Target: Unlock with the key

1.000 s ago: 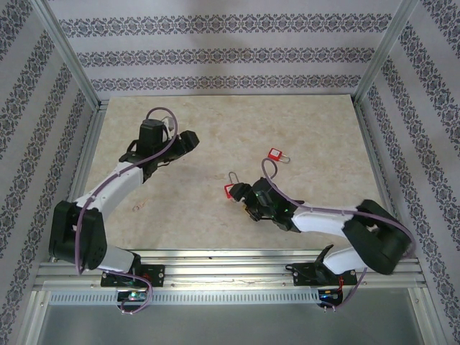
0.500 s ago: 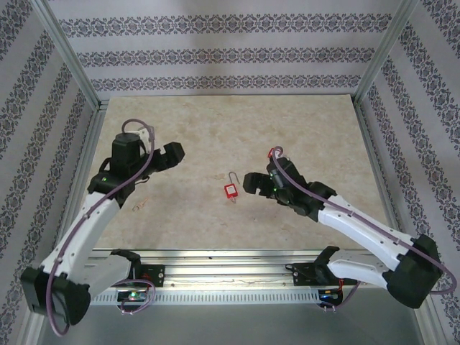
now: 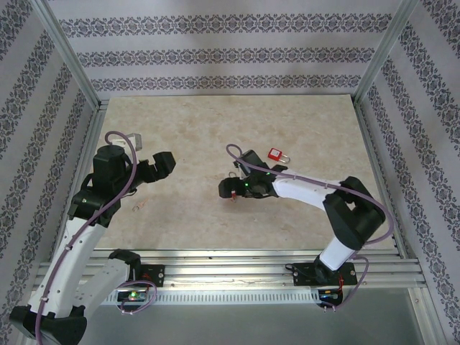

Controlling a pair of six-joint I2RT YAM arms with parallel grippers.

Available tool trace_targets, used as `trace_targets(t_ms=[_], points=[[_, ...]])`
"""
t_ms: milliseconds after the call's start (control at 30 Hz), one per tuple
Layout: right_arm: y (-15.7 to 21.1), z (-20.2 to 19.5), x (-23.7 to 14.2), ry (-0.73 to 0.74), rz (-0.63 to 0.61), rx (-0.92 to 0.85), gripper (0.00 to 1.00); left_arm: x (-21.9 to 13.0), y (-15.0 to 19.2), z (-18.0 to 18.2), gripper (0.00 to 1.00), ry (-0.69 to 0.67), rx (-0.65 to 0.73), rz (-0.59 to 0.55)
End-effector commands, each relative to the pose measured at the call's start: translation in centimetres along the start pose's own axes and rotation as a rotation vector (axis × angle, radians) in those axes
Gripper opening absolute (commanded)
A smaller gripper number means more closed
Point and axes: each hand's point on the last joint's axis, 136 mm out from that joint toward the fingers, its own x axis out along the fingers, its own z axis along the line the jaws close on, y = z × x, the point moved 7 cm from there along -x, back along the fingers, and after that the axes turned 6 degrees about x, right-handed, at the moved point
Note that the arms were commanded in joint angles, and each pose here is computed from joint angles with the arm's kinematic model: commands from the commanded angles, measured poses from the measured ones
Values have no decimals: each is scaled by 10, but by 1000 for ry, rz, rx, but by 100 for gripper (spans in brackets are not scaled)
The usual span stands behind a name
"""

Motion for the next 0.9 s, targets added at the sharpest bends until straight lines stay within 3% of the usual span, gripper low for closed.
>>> trace_targets(t_ms=[0,533,733,867], points=[[-5,19,8,-66,4,-8,92,-13,-4,2,100,-33,27,-17],[12,27,11,-104,20,56,91,-5,0,7,100,-51,25,-9],[6,34,-20,-96,-52,34,92,-3,6,16,100,-114,1,20],[2,30,-53,-5,-116,-12,93,7,20,29,100,-167,-62,94]])
